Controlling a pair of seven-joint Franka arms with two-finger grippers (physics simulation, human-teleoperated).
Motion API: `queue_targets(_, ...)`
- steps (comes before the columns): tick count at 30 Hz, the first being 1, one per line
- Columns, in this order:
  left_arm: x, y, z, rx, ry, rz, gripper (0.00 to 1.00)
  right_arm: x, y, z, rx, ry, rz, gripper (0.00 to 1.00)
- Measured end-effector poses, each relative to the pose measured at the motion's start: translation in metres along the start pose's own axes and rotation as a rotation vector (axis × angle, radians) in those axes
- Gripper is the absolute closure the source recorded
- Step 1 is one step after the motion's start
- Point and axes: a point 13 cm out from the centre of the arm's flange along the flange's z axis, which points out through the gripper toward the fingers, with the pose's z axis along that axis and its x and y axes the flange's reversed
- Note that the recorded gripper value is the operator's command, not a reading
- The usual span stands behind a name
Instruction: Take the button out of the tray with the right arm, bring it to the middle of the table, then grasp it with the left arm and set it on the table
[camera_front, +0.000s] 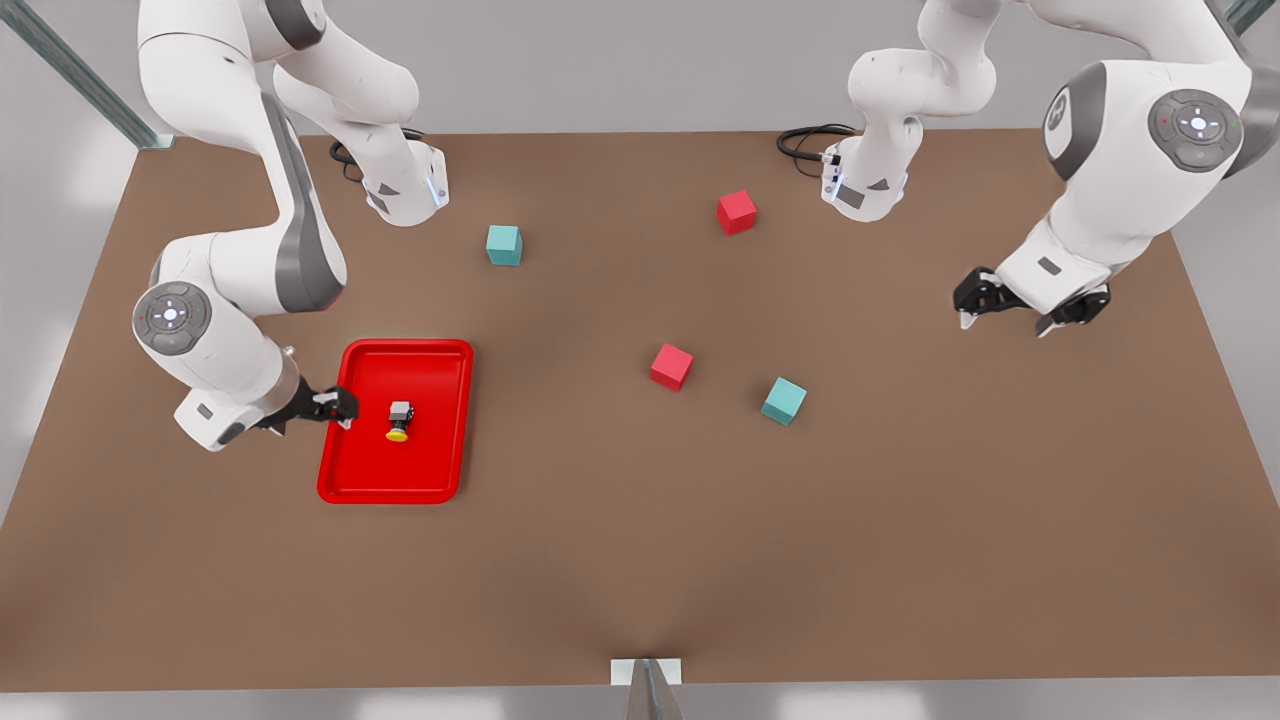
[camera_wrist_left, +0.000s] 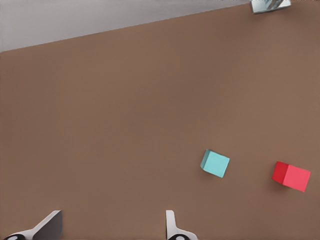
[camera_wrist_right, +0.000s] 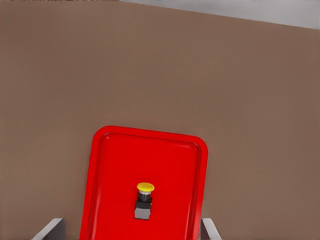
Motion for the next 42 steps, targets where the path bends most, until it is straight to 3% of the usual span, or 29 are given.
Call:
queue_targets(5,-0.001,0.013,0.001,-0.001,-0.004,-0.02,0.0,-0.01,-0.007,0.009,-0.004,0.019,0.018,0.0)
queue_targets(11,-0.002,0.013,0.006,-0.001,0.002,-0.019,0.0,0.01,0.014,0.078,-0.029,0.184,-0.014,0.0)
queue_targets(17,-0.004,-0.002,0.009,0.001,0.009,0.01,0.0,0.114,-0.012,0.23,-0.078,0.404,0.035,0.0)
queue_targets(25,-0.005,0.0,0.015,0.002,0.02,0.007,0.0,0.131,0.005,0.276,-0.1,0.261,0.044,0.0)
queue_targets(32,-0.004,0.003,0.02,0.002,0.031,0.003,0.0,0.11,0.006,0.28,-0.113,0.153,0.083,0.0)
queue_targets(42,-0.007,0.0,0.031,0.004,0.049,0.008,0.0,0.114,0.026,0.294,-0.115,0.139,0.097,0.0)
